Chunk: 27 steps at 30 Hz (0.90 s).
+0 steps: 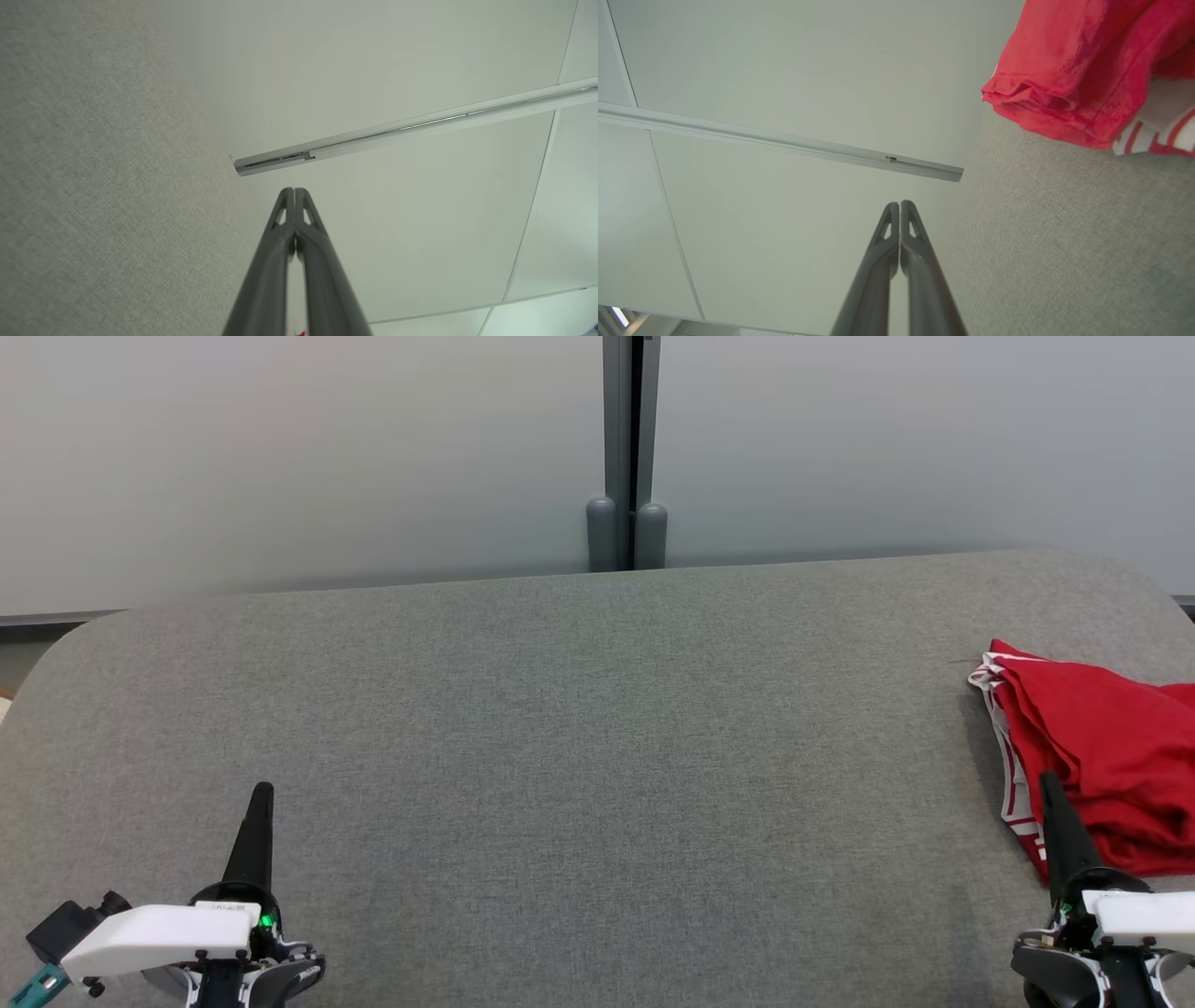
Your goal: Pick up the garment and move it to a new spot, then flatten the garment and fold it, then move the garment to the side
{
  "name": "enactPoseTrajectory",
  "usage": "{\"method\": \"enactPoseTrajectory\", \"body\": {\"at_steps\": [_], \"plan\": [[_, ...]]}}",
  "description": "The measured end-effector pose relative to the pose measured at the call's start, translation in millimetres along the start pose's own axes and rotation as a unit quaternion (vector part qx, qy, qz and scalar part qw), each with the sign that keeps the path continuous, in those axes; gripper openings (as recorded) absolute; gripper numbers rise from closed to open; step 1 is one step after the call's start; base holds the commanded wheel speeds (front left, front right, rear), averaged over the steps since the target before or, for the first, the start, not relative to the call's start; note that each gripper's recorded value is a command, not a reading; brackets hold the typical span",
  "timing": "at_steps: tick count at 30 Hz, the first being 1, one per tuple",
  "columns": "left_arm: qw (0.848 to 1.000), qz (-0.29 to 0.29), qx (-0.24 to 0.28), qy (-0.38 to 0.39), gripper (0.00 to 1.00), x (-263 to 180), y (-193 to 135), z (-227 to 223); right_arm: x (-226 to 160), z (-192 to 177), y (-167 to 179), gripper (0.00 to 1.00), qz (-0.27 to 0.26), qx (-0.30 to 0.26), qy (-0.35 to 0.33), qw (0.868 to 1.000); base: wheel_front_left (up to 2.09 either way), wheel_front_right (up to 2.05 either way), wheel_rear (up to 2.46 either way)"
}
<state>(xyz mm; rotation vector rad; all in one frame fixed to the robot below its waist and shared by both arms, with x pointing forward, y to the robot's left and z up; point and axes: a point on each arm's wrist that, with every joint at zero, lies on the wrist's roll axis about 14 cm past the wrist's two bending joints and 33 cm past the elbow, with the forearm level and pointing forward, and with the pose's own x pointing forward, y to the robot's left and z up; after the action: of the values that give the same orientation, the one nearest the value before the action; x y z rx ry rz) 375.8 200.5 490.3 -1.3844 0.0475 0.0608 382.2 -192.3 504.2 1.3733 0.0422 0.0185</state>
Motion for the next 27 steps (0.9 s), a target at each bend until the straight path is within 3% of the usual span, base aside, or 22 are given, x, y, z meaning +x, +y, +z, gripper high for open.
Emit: {"method": "enactPoseTrajectory", "body": {"at_steps": [27], "plan": [[0.995, -0.027, -0.094, 0.005, 0.0, 9.9, -12.6, 1.3, 4.9, 8.2, -1.8, 0.0, 0.002, 0.098, -0.021, 0.995, 0.0, 0.0, 0.0]]}}
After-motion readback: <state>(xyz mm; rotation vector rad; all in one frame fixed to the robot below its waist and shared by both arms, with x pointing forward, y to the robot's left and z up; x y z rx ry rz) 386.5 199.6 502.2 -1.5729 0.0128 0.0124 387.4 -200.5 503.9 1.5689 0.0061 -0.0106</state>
